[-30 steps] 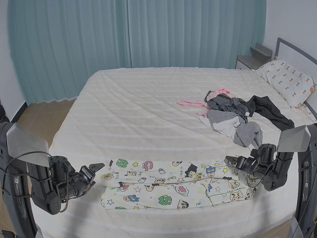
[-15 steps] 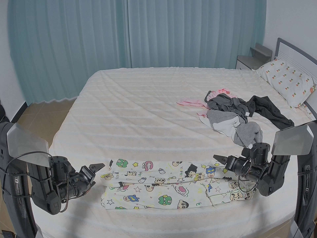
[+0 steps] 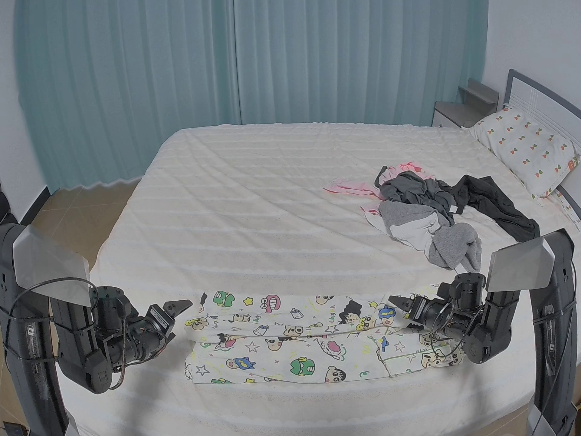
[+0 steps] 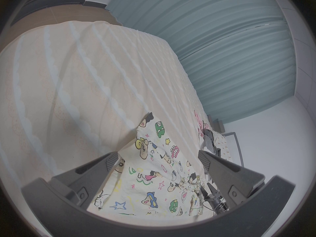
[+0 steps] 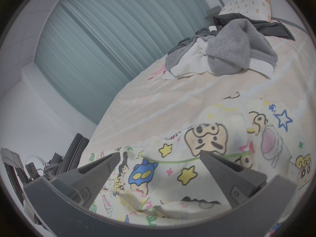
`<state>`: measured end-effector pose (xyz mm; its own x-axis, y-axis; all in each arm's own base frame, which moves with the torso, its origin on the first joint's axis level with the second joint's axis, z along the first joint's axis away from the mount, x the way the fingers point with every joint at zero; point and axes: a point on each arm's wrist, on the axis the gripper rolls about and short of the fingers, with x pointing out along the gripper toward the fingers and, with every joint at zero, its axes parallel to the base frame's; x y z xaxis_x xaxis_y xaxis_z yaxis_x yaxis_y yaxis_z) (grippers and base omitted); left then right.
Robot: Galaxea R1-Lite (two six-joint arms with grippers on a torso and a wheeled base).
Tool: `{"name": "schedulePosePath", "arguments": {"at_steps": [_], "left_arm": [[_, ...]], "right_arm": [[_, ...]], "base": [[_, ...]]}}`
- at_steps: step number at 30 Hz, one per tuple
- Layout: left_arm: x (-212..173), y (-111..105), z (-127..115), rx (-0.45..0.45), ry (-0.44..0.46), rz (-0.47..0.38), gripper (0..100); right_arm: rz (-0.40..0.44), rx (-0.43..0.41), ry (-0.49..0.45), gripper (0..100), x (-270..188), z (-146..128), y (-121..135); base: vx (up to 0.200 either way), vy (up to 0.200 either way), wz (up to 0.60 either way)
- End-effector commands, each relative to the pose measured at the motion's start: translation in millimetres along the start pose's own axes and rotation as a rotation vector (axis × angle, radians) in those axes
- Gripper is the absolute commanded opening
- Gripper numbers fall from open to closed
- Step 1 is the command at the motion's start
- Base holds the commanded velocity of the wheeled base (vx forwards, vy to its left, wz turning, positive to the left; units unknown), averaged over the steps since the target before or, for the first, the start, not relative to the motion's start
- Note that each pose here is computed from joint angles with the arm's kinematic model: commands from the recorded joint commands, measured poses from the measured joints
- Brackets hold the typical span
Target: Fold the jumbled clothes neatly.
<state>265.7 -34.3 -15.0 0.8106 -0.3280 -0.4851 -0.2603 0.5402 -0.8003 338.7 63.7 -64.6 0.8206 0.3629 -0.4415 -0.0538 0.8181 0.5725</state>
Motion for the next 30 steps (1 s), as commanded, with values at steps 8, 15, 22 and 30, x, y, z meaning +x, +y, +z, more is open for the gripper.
{"name": "schedulePosePath", "arguments": {"at_steps": [8, 15, 22, 30], "left_arm": [[-1, 1, 3, 0.017, -0.031, 0.002, 100], [29, -10, 29, 0.272, -0.121, -0.061, 100], [67, -26, 51, 0.395, 0.089, 0.141, 100], [86, -46, 43, 0.549, 0.21, 0.133, 100]], "right_arm": [[0.083, 0.298, -0.076, 100, -36, 21, 25], [0.069, 0.289, -0.031, 100, -39, 8, 28], [0.053, 0.289, -0.019, 100, -42, 4, 27], [0.042, 0.276, -0.008, 100, -45, 2, 26]], "base": [[0.0, 0.0, 0.0], [0.0, 0.0, 0.0], [0.0, 0.0, 0.0], [0.0, 0.0, 0.0]]}}
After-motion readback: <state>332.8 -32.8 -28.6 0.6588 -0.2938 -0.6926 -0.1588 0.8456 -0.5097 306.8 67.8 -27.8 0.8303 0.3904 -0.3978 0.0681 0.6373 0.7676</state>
